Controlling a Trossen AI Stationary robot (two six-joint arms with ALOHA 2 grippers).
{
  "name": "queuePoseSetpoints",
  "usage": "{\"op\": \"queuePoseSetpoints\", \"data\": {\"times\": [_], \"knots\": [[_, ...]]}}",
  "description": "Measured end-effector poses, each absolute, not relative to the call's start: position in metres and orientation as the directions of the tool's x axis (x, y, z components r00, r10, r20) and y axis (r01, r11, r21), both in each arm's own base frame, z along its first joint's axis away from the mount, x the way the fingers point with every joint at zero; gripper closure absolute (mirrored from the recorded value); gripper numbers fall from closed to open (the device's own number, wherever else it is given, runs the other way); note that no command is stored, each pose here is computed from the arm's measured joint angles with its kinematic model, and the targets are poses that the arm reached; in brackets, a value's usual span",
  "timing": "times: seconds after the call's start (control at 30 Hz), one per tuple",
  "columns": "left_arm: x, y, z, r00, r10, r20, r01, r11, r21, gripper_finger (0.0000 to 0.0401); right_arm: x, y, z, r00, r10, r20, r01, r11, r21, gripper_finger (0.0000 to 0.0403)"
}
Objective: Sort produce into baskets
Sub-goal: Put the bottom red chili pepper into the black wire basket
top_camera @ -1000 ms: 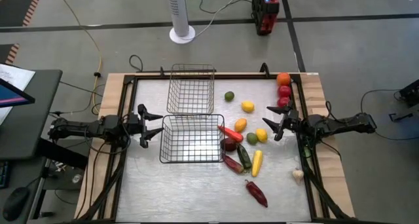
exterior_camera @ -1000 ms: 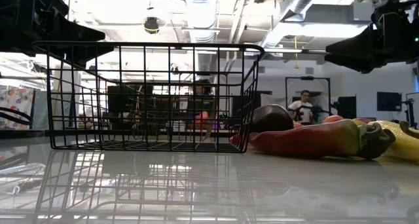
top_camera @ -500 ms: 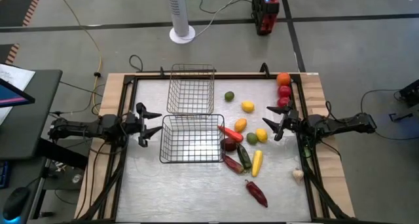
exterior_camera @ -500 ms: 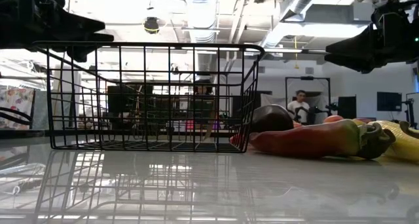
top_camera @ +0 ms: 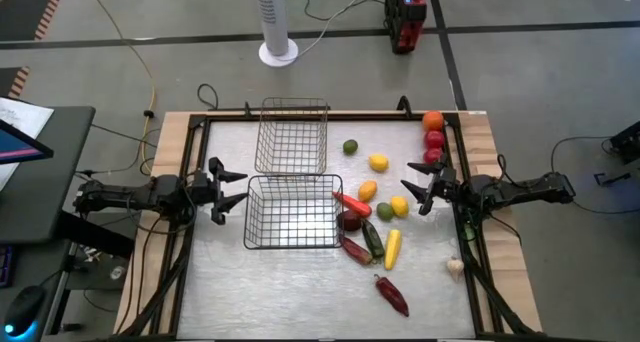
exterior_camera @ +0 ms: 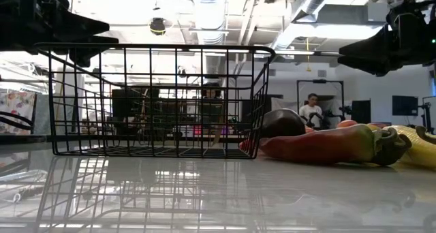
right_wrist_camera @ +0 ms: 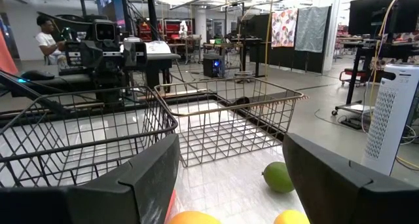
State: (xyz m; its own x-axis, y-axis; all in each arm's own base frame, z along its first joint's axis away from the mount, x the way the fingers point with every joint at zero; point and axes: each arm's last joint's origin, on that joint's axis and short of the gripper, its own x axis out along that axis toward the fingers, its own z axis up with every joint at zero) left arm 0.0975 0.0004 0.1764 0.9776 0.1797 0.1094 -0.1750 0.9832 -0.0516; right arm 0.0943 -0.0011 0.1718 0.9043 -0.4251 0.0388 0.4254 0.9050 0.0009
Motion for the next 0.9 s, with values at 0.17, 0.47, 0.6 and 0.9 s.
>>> {"op": "queuePoseSetpoints", "data": {"times": [0.17,0.47,0.6,0.9], "knots": [[0.097,0.004,0.175,0.949,0.301,0.092,-0.296,0.953,-0.066,0.0152,0.094,-0.001,0.174,0.903,-0.425,0.062,0.419,0.904,0.088,0.0102],[0.095,0.01,0.173,0.866,0.495,0.065,-0.495,0.869,-0.017,0.0152,0.094,-0.001,0.176,0.901,-0.427,0.08,0.397,0.884,0.246,0.0102],[0.092,0.013,0.174,0.796,0.6,0.075,-0.597,0.8,-0.063,0.0152,0.094,-0.001,0.176,0.901,-0.426,0.081,0.385,0.871,0.305,0.0102],[0.091,0.011,0.191,0.828,0.535,0.167,-0.522,0.845,-0.116,0.0152,0.094,-0.005,0.178,0.885,-0.457,0.093,0.402,0.849,0.343,0.0102]]}}
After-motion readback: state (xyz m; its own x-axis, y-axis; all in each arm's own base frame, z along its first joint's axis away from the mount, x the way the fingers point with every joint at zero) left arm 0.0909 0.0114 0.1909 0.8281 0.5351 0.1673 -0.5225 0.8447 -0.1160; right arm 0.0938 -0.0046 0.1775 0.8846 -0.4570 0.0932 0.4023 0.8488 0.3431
